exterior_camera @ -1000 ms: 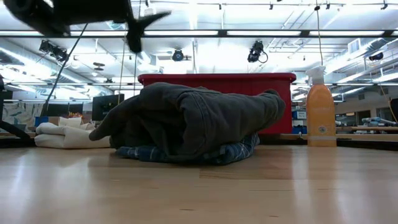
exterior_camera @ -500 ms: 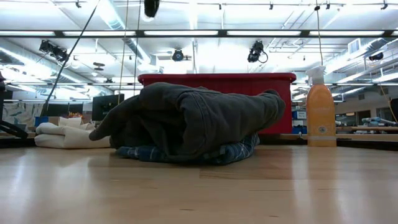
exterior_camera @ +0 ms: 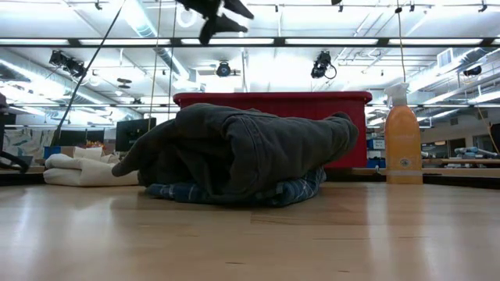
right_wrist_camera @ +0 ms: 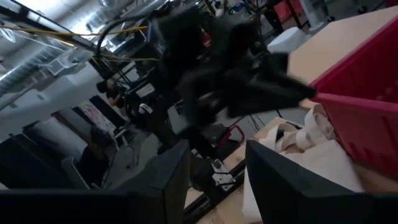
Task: Fold Laundry from Bin
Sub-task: Remove the light gray t-shirt from the red organizer bin
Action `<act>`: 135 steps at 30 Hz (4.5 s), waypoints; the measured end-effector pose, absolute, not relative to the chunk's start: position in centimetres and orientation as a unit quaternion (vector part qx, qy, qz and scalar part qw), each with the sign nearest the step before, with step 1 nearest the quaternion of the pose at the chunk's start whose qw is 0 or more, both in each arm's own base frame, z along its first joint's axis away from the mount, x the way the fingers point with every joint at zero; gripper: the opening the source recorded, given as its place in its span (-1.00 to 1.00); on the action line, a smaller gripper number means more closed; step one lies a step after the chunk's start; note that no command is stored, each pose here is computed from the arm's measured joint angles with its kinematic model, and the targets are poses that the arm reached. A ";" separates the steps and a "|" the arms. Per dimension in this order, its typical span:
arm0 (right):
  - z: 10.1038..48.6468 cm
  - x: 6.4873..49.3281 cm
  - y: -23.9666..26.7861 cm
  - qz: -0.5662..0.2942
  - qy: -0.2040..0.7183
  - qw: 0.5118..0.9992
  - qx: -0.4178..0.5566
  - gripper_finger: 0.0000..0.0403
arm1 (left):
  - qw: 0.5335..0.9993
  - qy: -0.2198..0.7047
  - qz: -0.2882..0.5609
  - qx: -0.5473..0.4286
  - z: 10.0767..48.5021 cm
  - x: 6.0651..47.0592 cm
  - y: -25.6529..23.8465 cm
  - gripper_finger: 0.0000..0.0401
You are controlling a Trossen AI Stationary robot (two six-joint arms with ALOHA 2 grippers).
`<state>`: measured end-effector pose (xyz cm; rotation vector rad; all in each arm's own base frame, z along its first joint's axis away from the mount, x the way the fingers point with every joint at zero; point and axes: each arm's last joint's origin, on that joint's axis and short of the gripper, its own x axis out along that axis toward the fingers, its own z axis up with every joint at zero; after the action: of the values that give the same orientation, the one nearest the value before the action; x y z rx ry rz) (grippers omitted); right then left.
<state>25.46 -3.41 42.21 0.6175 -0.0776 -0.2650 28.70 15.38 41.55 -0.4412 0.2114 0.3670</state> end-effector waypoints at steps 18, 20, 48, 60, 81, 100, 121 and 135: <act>40.0 24.1 -5.7 -0.208 0.090 0.950 0.215 -0.18 | 0.929 0.136 0.302 -0.167 39.4 34.4 30.8 -0.14; 39.9 23.4 -6.1 -0.221 0.105 0.947 0.209 -0.18 | 0.923 0.143 0.312 -0.173 38.3 34.6 32.3 -0.14; 38.6 20.7 -19.0 -0.380 0.060 0.906 0.174 -0.18 | 0.916 0.148 0.356 -0.111 32.6 33.3 39.9 -0.31; 38.7 21.9 -25.5 -0.369 0.008 0.912 0.180 -0.18 | 0.875 0.229 0.370 -0.210 27.0 33.8 40.8 -0.31; 30.1 27.4 -36.3 -0.400 0.379 0.833 0.055 -0.18 | 0.872 0.347 0.331 -0.102 26.1 34.6 38.9 -0.31; 29.8 29.9 -33.8 -0.353 0.388 0.848 0.076 -0.18 | 0.884 0.220 0.411 0.037 28.4 36.5 40.1 -0.31; 24.8 28.9 -38.3 -0.255 0.345 0.890 0.153 0.32 | 0.876 0.245 0.417 -0.001 34.7 33.4 36.8 -0.31; 19.8 30.6 -39.0 -0.280 0.475 0.833 -0.029 0.91 | 0.875 0.303 0.376 -0.023 36.0 31.9 34.8 -0.31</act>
<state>30.64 -39.02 19.80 -0.0619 1.0073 -0.5936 31.90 34.76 35.99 -0.0484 0.6330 0.7838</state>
